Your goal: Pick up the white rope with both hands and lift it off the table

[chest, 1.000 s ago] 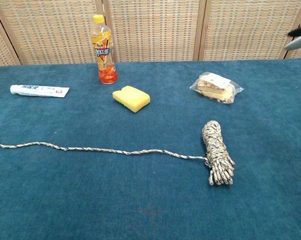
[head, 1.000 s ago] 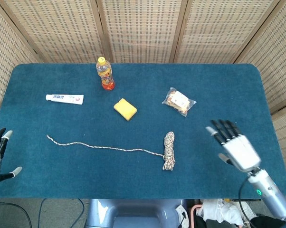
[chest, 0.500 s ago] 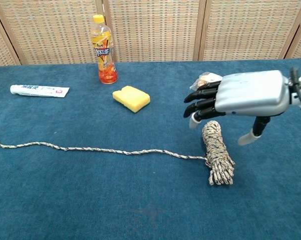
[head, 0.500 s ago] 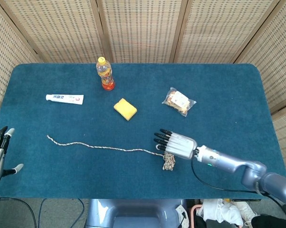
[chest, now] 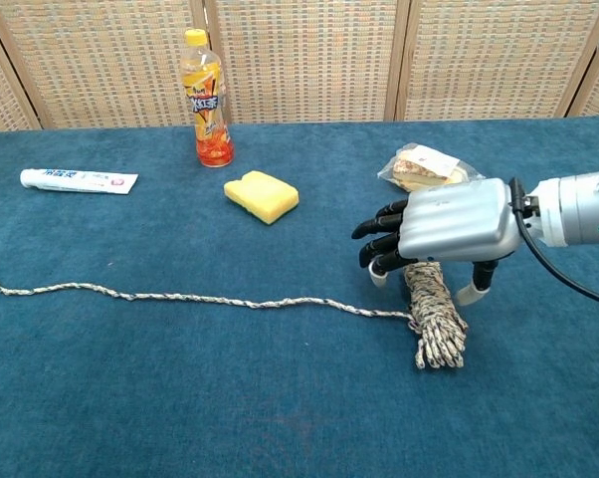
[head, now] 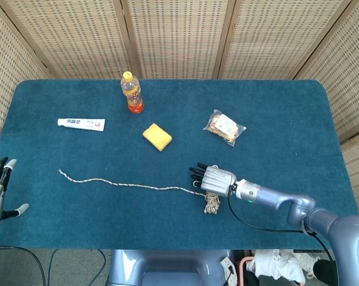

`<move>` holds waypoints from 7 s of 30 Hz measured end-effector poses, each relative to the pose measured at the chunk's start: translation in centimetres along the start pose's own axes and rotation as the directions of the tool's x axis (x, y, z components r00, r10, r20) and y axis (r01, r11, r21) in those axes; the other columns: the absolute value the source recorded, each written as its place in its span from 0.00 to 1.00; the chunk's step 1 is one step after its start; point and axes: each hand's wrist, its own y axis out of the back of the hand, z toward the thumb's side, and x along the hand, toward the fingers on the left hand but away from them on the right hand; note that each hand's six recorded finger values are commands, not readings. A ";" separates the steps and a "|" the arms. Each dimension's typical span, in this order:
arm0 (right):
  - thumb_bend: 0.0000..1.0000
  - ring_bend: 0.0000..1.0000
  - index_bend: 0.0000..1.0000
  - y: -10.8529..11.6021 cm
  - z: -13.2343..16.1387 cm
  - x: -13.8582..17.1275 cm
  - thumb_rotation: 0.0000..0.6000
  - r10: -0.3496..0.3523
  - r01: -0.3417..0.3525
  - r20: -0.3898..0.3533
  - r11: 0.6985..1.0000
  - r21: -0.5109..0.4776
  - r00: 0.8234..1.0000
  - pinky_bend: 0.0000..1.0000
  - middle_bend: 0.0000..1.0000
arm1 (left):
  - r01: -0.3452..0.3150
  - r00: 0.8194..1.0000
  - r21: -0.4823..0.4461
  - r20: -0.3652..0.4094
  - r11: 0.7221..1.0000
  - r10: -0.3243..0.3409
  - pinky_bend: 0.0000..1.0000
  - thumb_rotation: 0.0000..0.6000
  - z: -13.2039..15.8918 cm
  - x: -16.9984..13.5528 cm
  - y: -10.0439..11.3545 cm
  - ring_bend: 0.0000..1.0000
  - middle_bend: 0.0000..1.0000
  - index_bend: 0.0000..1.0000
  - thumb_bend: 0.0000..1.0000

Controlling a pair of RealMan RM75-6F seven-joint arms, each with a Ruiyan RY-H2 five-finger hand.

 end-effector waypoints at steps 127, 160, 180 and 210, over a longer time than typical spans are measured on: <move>0.84 0.48 0.65 9.5 -5.3 4.1 1.00 -0.256 0.470 0.448 0.746 -0.472 0.857 0.64 0.73 | -0.053 0.874 0.249 0.479 0.967 -0.076 0.00 1.00 8.9 13.2 -9.6 0.00 0.00 0.79 0.56; 0.96 0.59 0.68 12.3 -7.0 -6.2 1.00 0.103 0.428 0.696 0.722 -0.543 0.710 0.74 0.80 | -0.246 0.534 -0.106 0.815 0.963 0.226 0.00 1.00 22.0 4.3 6.2 0.00 0.00 0.83 0.61; 0.96 0.59 0.68 12.7 -1.8 -7.9 1.00 -0.033 0.403 0.574 0.744 -0.533 0.819 0.75 0.81 | 0.205 0.750 -0.578 0.612 0.790 0.253 0.00 1.00 29.5 11.7 14.7 0.00 0.00 0.83 0.62; 0.96 0.59 0.68 18.8 -7.9 -0.3 1.00 -0.258 0.647 0.598 0.194 -0.738 0.759 0.75 0.81 | 0.160 0.935 -0.604 0.347 0.780 0.077 0.00 1.00 19.7 24.0 4.9 0.00 0.00 0.83 0.62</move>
